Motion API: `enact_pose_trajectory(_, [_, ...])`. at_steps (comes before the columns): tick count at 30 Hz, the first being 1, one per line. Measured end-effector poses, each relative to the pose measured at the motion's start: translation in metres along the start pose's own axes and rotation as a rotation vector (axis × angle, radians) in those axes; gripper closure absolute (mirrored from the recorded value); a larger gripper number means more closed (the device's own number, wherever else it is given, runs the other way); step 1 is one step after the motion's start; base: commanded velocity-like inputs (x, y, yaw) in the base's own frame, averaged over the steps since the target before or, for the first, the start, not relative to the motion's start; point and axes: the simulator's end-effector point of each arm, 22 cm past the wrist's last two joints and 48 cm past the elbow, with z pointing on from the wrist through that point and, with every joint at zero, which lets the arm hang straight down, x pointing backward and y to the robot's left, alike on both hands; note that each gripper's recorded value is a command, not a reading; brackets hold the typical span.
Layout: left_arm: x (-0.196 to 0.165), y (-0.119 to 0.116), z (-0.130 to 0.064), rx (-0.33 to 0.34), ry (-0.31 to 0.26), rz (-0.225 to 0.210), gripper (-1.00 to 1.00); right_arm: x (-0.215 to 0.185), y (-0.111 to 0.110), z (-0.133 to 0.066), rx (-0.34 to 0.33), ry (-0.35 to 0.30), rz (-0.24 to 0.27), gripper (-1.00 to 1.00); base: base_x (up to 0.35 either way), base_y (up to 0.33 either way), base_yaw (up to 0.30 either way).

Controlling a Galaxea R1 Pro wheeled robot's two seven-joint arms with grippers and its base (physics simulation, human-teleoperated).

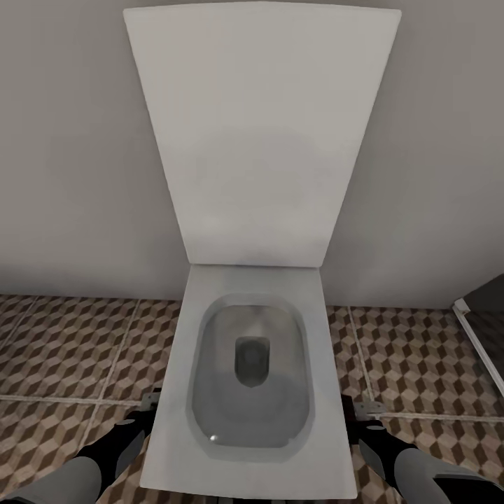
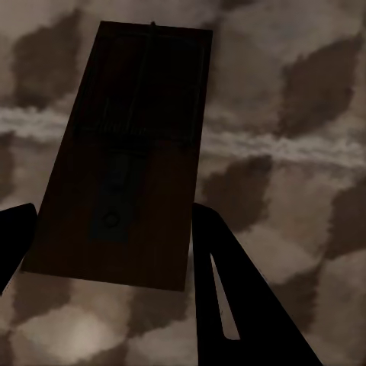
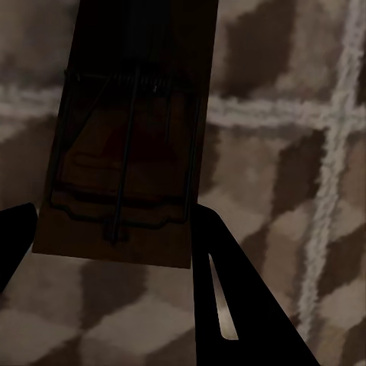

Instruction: Take the four mousetraps from the cabinet in the bathroom and place them on the bathroom floor. Make sure all four end up on the same floor surface, and ensure that at least two of them are either under or directly next to the same bathroom sink.

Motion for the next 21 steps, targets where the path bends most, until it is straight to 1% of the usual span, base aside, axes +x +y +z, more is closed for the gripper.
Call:
enact_pose_trajectory(14, [0.000, 0.007, 0.000, -0.013, 0.000, 0.000, 1.00, 0.001, -0.002, 0.000, 0.002, 0.002, 0.005, 1.00, 0.000, 0.000, 0.000])
enact_pose_trajectory(21, [0.000, 0.015, 0.000, -0.029, 0.001, 0.000, 1.00, 0.001, -0.002, 0.000, 0.002, 0.002, 0.005, 1.00, 0.000, 0.000, 0.000])
